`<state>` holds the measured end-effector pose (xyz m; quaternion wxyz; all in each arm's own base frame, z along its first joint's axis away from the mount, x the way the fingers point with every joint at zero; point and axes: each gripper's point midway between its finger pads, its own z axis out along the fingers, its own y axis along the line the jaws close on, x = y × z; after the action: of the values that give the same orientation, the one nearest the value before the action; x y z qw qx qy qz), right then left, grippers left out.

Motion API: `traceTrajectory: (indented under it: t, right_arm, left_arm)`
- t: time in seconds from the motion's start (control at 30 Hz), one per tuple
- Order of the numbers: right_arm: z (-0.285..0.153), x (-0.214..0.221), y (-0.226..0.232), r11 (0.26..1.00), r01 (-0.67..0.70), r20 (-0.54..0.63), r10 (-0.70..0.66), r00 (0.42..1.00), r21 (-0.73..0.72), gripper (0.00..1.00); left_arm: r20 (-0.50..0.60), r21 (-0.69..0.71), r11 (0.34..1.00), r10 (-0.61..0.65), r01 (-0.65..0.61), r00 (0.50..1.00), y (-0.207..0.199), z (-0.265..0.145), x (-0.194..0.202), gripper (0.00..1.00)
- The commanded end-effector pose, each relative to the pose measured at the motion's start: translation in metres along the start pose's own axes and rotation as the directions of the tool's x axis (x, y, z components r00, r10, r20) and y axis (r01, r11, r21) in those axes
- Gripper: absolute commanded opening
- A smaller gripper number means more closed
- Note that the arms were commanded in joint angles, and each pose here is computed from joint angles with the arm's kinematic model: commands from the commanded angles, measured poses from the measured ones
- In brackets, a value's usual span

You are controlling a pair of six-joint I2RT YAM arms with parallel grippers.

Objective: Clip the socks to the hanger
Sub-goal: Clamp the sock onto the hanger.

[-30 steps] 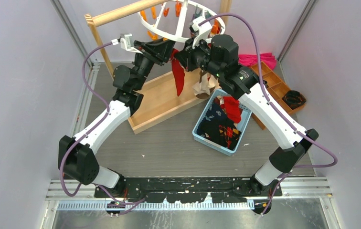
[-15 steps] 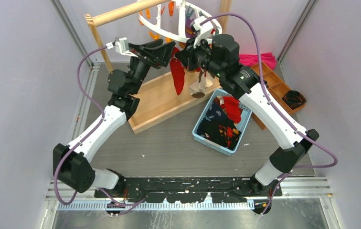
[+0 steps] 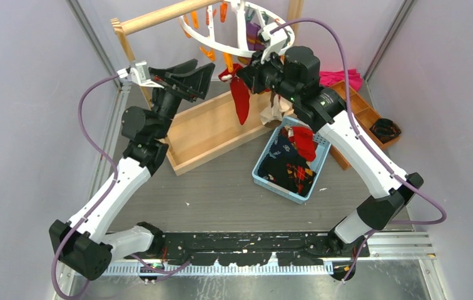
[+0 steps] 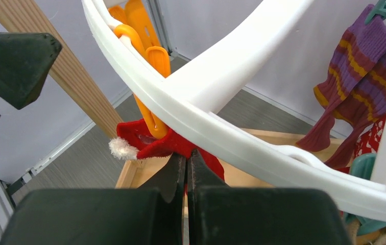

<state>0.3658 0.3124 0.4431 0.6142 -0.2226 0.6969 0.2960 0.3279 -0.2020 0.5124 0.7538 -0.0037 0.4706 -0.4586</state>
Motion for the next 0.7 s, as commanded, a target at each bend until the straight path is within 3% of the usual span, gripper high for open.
traceTrajectory:
  t: [0.0,0.37,0.53,0.67]
  right_arm:
    - [-0.022,-0.032,0.003,1.0,0.0,0.091,0.001,0.996,-0.004,0.02]
    - [-0.047,-0.027,-0.004,0.999,0.033,0.086,-0.032,0.996,-0.013,0.25]
    - [-0.059,-0.018,-0.006,0.999,0.036,0.065,-0.034,0.997,-0.026,0.33]
    - [-0.074,-0.004,-0.005,0.995,0.054,0.025,-0.052,0.998,-0.081,0.45]
  left_arm:
    - [0.021,-0.019,0.999,0.047,-0.047,0.999,-0.001,-0.015,-0.013,0.79]
    - [-0.031,-0.035,0.996,0.078,-0.079,0.996,0.001,-0.055,-0.003,0.78]
    - [-0.112,-0.036,0.987,0.154,-0.159,0.982,0.008,-0.075,0.013,0.72]
    - [-0.17,-0.009,0.971,0.233,-0.238,0.957,0.015,-0.097,0.032,0.7]
